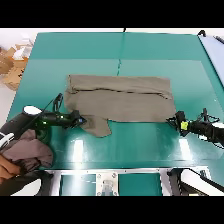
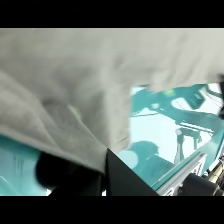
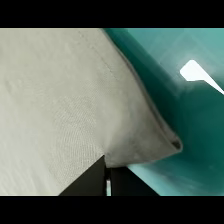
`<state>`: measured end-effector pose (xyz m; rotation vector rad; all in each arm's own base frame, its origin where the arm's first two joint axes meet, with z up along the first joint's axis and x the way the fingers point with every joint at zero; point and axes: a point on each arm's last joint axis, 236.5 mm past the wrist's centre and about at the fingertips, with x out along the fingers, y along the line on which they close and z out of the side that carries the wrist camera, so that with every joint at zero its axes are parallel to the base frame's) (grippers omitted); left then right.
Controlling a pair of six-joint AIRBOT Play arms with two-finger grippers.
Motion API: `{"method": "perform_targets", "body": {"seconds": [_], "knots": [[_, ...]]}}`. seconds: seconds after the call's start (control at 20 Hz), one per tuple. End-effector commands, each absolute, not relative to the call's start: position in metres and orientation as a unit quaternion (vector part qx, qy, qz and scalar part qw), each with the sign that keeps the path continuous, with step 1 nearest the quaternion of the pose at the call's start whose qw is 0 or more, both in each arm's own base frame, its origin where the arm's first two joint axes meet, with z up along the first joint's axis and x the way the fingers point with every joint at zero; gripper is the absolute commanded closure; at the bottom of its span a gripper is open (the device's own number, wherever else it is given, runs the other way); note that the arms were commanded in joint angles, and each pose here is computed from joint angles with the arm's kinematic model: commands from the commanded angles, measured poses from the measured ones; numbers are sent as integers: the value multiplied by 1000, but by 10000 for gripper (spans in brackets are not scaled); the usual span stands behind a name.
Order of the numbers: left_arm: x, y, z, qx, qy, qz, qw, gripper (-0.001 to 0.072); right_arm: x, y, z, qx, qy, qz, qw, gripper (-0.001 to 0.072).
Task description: Fold the shirts.
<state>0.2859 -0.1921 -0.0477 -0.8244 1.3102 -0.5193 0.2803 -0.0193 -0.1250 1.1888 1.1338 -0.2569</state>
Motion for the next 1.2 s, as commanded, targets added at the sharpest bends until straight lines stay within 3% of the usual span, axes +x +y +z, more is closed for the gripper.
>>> {"method": "perform_targets", "body": {"seconds": [0.0, 0.4, 0.6, 0.85, 1.15], "knots": [[291, -198, -24, -341, 583, -272, 686, 682, 286, -15, -119, 508, 512, -84, 688, 697], [249, -152, -4, -199, 642, -230, 704, 682, 245, -29, -102, 469, 585, -71, 658, 698], [244, -145, -4, -187, 648, -219, 705, 682, 259, -33, -62, 466, 549, -68, 690, 699], [310, -143, 35, -173, 563, -219, 778, 682, 322, -37, 1, 454, 476, -27, 753, 698], [417, -143, 64, -146, 523, -223, 810, 682, 406, -42, 30, 438, 455, -9, 775, 699]]}}
